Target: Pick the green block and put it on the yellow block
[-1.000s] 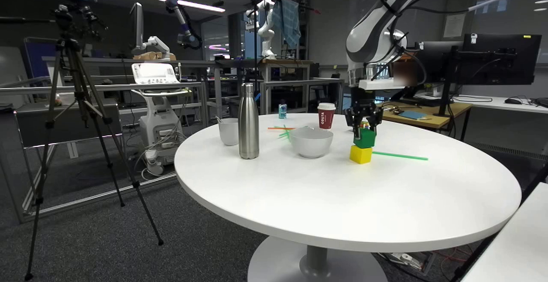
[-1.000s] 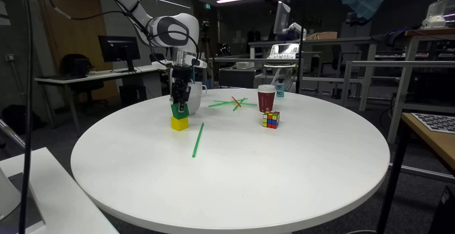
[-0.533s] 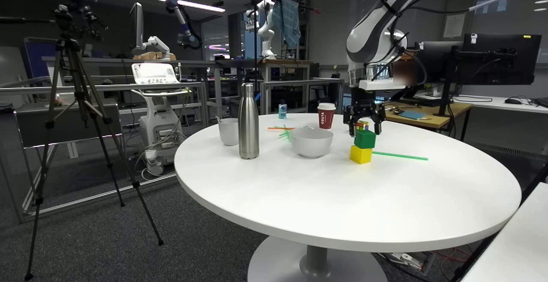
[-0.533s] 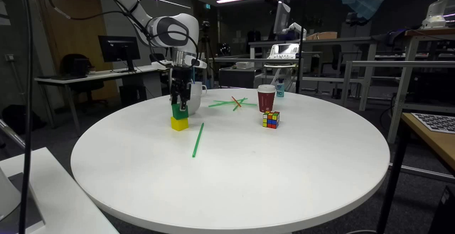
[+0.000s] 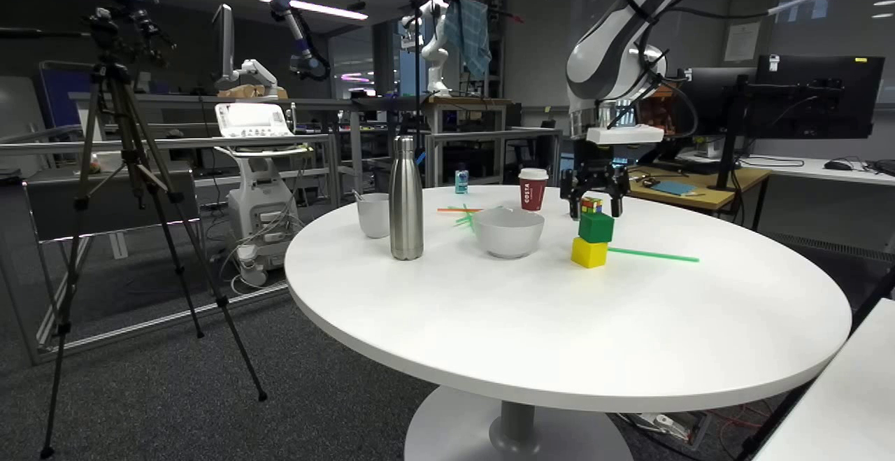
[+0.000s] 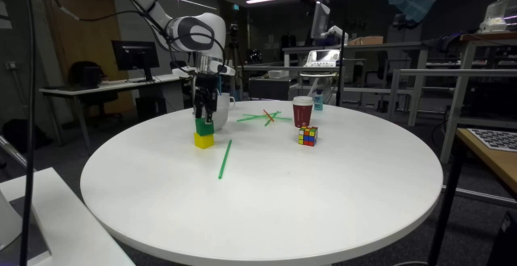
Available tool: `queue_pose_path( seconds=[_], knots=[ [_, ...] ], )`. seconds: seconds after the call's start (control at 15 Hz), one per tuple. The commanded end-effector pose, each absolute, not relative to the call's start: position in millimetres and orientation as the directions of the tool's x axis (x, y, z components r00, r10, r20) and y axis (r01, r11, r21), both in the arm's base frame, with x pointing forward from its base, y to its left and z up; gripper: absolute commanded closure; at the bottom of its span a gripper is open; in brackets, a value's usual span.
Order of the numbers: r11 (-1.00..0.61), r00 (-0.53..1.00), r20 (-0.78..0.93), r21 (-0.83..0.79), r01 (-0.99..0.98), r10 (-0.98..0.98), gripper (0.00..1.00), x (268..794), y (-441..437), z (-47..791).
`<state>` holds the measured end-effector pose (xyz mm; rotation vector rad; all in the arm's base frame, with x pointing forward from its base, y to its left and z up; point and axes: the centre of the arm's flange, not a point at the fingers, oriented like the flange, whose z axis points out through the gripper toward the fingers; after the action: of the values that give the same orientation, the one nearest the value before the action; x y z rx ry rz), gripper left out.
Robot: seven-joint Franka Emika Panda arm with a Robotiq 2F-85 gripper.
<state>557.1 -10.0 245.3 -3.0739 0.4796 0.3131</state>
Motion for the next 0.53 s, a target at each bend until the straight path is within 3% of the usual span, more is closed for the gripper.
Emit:
queue_pose_path(
  seconds=[0.0,0.47],
  knots=[
    [-0.941,0.933,-0.127,0.007,-0.339,-0.337,0.0,544,-13,278],
    [-0.935,0.934,-0.056,-0.002,-0.354,-0.354,0.0,545,-15,314]
  ],
)
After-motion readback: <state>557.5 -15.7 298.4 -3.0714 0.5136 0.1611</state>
